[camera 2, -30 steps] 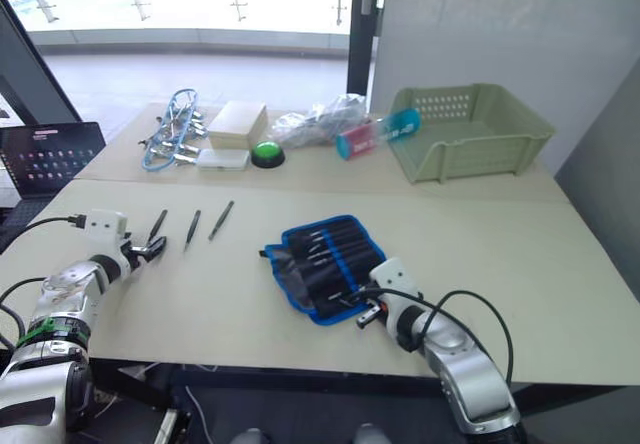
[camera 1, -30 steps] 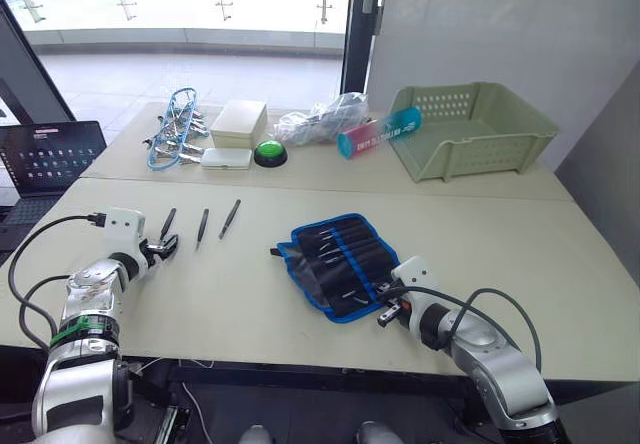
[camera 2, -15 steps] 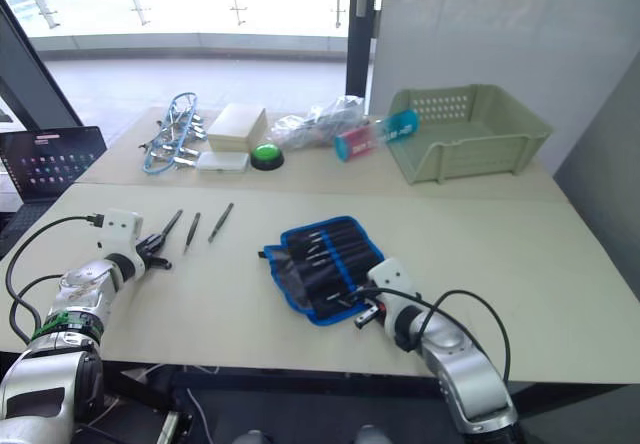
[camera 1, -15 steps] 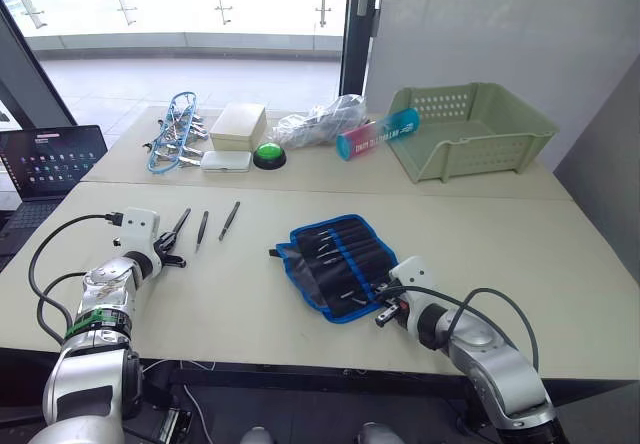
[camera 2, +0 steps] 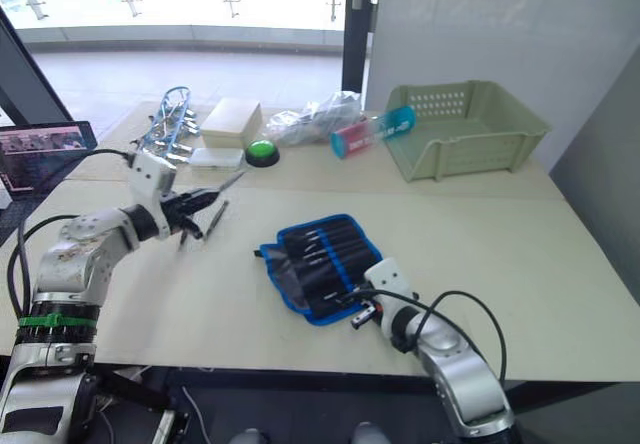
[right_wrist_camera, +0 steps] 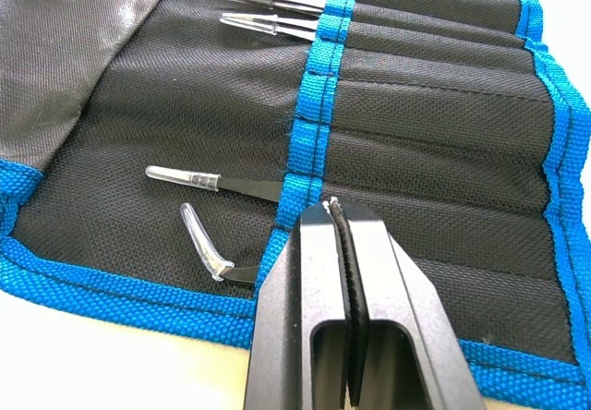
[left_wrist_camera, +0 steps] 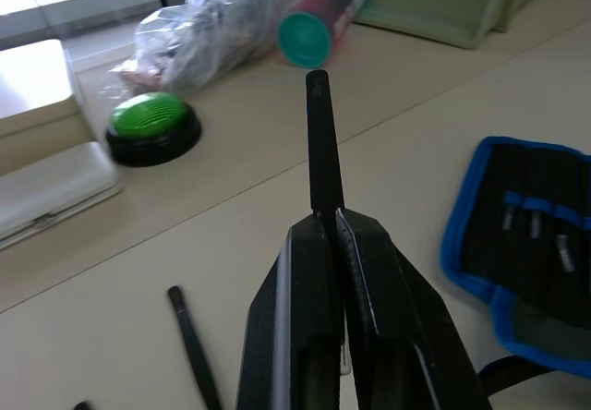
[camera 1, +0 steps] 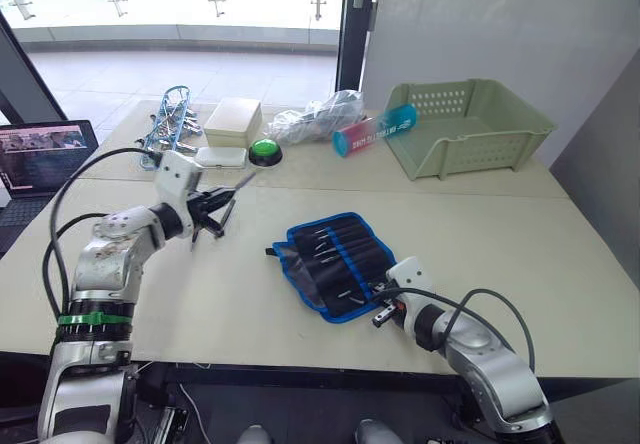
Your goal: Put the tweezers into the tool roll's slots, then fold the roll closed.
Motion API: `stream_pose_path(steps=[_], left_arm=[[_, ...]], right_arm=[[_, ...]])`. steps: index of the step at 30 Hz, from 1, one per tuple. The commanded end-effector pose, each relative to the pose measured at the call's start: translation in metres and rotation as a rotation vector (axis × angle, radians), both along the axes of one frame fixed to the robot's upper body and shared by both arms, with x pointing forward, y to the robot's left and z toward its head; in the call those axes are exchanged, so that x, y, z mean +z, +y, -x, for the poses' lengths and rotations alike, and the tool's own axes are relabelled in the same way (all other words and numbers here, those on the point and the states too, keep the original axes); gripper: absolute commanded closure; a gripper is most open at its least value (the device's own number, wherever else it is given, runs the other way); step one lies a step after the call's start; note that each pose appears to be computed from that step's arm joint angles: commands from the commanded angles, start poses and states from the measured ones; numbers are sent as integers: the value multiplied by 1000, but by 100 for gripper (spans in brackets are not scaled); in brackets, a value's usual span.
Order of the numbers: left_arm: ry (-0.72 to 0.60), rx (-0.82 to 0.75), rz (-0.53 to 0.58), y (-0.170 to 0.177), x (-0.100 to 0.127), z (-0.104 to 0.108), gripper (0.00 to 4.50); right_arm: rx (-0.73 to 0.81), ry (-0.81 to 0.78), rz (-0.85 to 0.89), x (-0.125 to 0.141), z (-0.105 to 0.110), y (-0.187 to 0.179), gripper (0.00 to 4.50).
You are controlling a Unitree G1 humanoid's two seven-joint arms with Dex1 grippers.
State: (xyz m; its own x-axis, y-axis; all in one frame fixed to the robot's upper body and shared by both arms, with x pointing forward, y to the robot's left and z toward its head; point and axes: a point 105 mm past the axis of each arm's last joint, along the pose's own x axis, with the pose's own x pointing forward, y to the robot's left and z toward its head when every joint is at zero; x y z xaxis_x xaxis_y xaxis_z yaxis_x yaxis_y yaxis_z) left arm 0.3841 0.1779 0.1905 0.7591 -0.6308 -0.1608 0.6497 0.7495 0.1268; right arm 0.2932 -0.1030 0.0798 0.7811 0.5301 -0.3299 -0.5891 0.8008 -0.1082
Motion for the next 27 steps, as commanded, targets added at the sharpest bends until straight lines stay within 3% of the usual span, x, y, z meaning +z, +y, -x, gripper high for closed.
stream_pose_path(steps=[1, 7, 12, 27], left_arm=[[151, -274, -69, -73, -9, 26, 448], [214, -352, -260, -79, -40, 38, 448], [243, -370, -326, -75, -43, 38, 448], [276, -368, -405, -75, -49, 37, 448]], right_arm=[[61, 92, -1, -24, 11, 16, 450], [52, 76, 3, -21, 6, 15, 450], [36, 79, 12, -23, 8, 7, 450], [19, 74, 4, -22, 8, 7, 450]])
